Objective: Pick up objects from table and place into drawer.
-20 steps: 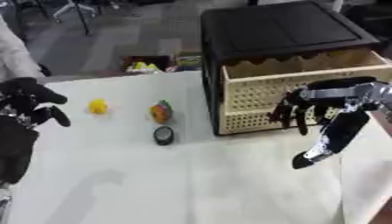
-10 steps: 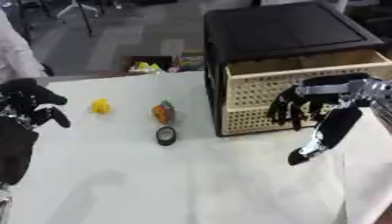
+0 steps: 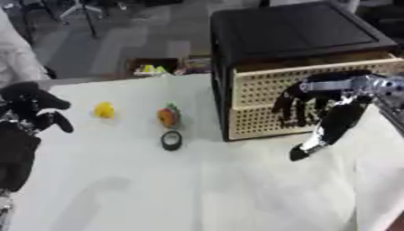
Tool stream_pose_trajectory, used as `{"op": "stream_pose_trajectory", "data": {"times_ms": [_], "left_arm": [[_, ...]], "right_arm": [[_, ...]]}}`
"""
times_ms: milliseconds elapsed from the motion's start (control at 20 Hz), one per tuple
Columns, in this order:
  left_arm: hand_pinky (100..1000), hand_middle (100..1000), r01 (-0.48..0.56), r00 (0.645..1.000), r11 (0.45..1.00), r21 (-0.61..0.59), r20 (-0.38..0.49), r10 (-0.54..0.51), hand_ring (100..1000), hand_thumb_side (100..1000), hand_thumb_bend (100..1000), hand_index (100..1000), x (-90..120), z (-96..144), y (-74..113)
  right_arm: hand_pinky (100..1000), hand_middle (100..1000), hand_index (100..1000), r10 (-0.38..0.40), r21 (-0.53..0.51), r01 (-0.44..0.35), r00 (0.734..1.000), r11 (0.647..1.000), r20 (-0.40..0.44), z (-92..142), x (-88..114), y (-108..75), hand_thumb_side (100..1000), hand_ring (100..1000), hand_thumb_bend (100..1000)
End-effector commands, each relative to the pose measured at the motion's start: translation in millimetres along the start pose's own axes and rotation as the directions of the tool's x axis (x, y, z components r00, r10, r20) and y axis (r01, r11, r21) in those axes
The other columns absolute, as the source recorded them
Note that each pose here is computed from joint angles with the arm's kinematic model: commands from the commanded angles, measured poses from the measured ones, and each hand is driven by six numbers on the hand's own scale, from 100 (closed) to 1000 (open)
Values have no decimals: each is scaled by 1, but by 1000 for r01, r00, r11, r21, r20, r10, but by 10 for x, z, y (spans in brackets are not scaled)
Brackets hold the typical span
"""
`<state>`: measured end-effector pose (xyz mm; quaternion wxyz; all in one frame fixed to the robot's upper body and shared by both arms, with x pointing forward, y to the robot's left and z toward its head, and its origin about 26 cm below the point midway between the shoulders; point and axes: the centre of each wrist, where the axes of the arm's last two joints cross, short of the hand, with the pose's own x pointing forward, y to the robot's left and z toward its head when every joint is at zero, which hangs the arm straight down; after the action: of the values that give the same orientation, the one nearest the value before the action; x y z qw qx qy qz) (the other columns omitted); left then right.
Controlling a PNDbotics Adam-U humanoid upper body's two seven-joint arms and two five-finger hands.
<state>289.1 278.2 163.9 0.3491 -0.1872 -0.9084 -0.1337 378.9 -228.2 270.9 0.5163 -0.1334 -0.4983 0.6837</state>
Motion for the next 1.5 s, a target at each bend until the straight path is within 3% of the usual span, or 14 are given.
{"op": "stream_pose_trajectory", "data": {"times_ms": [50, 1150, 1500], "left_arm": [[488, 611, 17, 1000, 1000, -9, 14, -16, 668, 1000, 100, 777, 56, -26, 25], [489, 610, 18, 1000, 1000, -6, 7, -18, 667, 1000, 100, 777, 50, -15, 23], [490, 609, 20, 1000, 1000, -2, 5, -20, 667, 1000, 100, 777, 57, -20, 32]], "right_arm": [[100, 632, 815, 0, -20, -1, 1000, 1000, -31, 58, -2, -121, 265, 558, 685], [100, 613, 798, -13, -55, 12, 999, 998, -31, 144, -51, -122, 279, 540, 687], [100, 609, 797, 34, -50, -34, 999, 998, -2, 339, 19, -48, 303, 539, 706]]}}
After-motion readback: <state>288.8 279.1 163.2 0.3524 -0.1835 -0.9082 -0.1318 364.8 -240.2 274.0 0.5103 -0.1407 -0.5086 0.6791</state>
